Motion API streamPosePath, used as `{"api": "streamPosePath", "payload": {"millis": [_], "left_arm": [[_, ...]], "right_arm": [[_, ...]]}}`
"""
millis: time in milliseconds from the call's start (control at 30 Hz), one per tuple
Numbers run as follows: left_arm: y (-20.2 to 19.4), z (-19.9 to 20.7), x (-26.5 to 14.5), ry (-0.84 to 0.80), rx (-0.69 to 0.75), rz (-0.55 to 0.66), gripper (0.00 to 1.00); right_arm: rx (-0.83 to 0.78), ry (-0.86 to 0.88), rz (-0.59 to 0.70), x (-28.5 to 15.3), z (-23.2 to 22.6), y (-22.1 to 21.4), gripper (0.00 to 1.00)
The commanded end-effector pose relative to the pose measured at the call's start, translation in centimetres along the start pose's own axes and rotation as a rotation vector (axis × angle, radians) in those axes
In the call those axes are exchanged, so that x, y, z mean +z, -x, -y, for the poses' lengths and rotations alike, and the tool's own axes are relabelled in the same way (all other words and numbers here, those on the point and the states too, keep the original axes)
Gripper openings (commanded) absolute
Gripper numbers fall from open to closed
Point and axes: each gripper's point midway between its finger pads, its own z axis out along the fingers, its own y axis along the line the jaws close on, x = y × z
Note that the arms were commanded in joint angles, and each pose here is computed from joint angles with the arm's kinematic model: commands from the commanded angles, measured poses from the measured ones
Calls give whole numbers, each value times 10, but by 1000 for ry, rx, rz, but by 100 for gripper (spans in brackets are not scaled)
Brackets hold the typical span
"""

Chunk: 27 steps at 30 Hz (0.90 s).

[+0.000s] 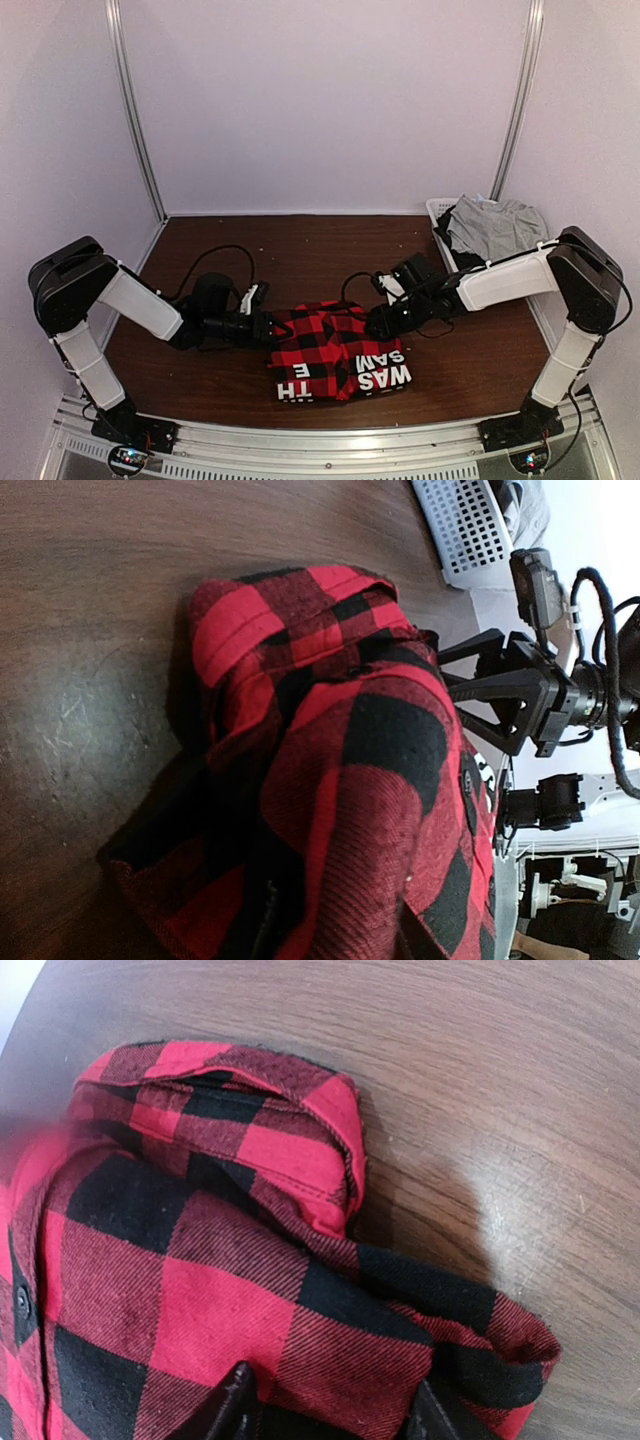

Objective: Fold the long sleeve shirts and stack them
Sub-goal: Move the square-folded shirt to the center of the board.

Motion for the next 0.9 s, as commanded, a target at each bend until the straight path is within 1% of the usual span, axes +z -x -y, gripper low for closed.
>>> {"api": "streamPosePath", "payload": {"millis": [0, 133, 233, 267, 367, 600, 733, 867], "left_arm": [[12, -6, 3, 42, 55, 26, 31], [12, -9, 6, 47, 69, 23, 23], [14, -6, 8, 32, 87, 25, 14], [15, -4, 8, 23, 94, 26, 11], [18, 6, 8, -12, 125, 25, 1], [27, 31, 12, -96, 187, 1, 0], [35, 40, 17, -118, 209, -13, 0], [39, 42, 25, -126, 209, -29, 0]], "right_arm": [[0, 57, 13, 3, -10, 7, 45], [4, 67, 32, -4, -12, 9, 22], [14, 75, 50, -13, -13, 10, 4], [19, 76, 56, -17, -14, 10, 0], [34, 66, 95, -35, -14, 12, 0], [60, 32, 179, -80, -11, 12, 0], [73, -23, 190, -90, 0, 6, 0], [92, -93, 180, -90, 14, -1, 0]]}}
